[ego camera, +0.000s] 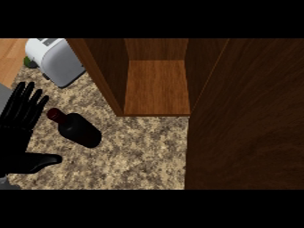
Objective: Pick up the wine, place it into the cabinet and close the cabinet
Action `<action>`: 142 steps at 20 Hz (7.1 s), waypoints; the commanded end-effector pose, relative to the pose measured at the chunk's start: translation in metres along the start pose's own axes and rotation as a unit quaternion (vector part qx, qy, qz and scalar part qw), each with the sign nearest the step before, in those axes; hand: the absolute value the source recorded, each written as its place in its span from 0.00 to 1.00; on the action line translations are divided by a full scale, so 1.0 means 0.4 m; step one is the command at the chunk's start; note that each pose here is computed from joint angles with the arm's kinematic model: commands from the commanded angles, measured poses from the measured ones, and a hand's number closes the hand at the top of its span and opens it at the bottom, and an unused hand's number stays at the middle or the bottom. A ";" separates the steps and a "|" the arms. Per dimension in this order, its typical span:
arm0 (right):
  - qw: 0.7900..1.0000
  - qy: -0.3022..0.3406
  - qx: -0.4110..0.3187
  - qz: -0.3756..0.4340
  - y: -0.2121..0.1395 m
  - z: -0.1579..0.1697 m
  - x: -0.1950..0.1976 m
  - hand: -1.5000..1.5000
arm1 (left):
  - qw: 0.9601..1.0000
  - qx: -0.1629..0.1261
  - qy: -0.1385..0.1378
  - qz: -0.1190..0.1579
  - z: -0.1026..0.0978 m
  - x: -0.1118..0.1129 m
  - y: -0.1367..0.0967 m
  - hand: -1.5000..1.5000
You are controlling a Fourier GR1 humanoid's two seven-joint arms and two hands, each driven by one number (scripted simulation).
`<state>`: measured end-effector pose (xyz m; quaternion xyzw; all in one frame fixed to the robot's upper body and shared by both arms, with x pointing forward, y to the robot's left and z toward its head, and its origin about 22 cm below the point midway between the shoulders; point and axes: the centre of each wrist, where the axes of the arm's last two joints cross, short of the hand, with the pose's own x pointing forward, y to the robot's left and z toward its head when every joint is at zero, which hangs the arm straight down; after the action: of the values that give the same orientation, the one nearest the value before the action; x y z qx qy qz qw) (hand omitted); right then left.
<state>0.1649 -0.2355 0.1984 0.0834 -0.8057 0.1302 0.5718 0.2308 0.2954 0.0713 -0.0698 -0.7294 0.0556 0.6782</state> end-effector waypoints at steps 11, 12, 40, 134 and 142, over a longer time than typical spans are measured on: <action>0.999 -0.034 0.018 -0.024 0.029 0.047 0.093 0.00 | 1.000 0.000 0.021 -0.007 -0.010 -0.157 0.085 0.00; 0.999 -0.034 0.012 -0.022 0.046 0.076 0.070 0.00 | 1.000 0.006 0.014 -0.009 -0.049 -0.148 0.054 0.00; 0.999 -0.032 0.014 -0.026 0.034 0.062 0.076 0.00 | 0.999 -0.029 0.045 0.009 -0.052 -0.313 0.067 0.00; 0.999 -0.019 0.019 -0.022 -0.001 0.063 0.014 0.00 | 0.989 -0.037 -0.140 -0.016 -0.114 0.046 -0.610 1.00; 0.999 -0.028 0.022 -0.020 0.016 0.079 0.067 0.00 | 0.990 -0.021 -0.138 -0.020 -0.155 0.026 -0.615 1.00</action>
<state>0.1656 -0.2345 0.1949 0.1026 -0.7977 0.1303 0.5798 0.2762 0.0509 0.1319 -0.0652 -0.8197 0.0268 0.5684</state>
